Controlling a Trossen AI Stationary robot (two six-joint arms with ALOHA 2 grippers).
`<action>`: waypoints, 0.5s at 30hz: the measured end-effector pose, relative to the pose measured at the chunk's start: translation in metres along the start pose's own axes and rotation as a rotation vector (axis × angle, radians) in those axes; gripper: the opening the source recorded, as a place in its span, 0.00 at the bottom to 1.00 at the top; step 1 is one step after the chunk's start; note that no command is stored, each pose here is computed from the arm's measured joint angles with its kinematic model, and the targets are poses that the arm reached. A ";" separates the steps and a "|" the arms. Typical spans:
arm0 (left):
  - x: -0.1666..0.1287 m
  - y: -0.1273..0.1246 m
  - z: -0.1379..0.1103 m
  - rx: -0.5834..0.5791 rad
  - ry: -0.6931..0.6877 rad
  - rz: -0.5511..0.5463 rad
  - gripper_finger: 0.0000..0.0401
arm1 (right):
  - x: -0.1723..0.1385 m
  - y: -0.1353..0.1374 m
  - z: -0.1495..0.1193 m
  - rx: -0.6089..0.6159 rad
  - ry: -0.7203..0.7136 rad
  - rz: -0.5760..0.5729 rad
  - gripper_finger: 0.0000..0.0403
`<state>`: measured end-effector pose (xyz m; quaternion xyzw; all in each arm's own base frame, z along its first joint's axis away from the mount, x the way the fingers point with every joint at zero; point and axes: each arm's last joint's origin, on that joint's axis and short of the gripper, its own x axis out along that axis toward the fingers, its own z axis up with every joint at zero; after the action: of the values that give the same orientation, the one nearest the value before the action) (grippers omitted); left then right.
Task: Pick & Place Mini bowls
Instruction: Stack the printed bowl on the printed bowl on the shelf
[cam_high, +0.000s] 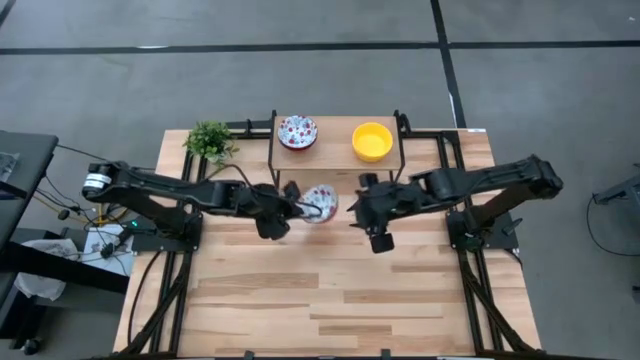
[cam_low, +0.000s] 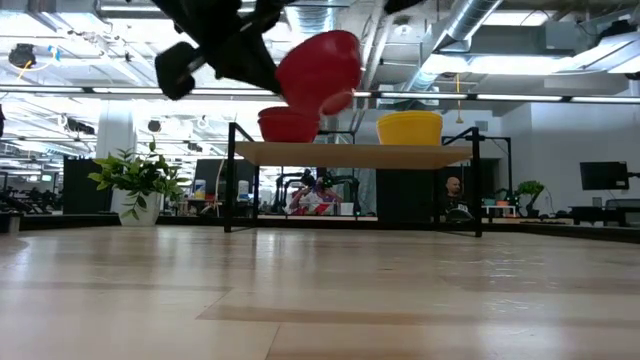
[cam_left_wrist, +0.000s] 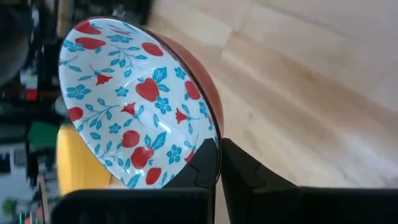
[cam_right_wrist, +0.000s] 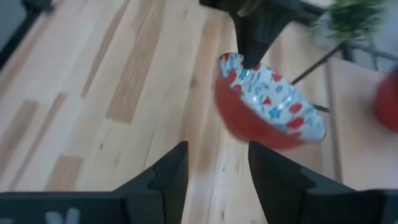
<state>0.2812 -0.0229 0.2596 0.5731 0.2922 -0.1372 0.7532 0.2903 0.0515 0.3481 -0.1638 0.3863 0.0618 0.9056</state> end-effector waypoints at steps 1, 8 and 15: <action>-0.005 0.001 -0.002 -0.016 0.010 0.007 0.02 | -0.006 0.000 0.000 0.024 -0.016 -0.016 0.38; -0.043 0.022 -0.013 -0.106 0.043 0.166 0.02 | -0.041 0.000 -0.004 0.204 -0.073 -0.093 0.31; -0.076 0.061 -0.019 -0.186 0.115 0.318 0.02 | -0.061 -0.002 -0.014 0.403 -0.071 -0.098 0.25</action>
<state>0.2485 0.0037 0.3494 0.5467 0.2521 0.0442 0.7972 0.2390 0.0462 0.3835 0.0045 0.3502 -0.0552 0.9350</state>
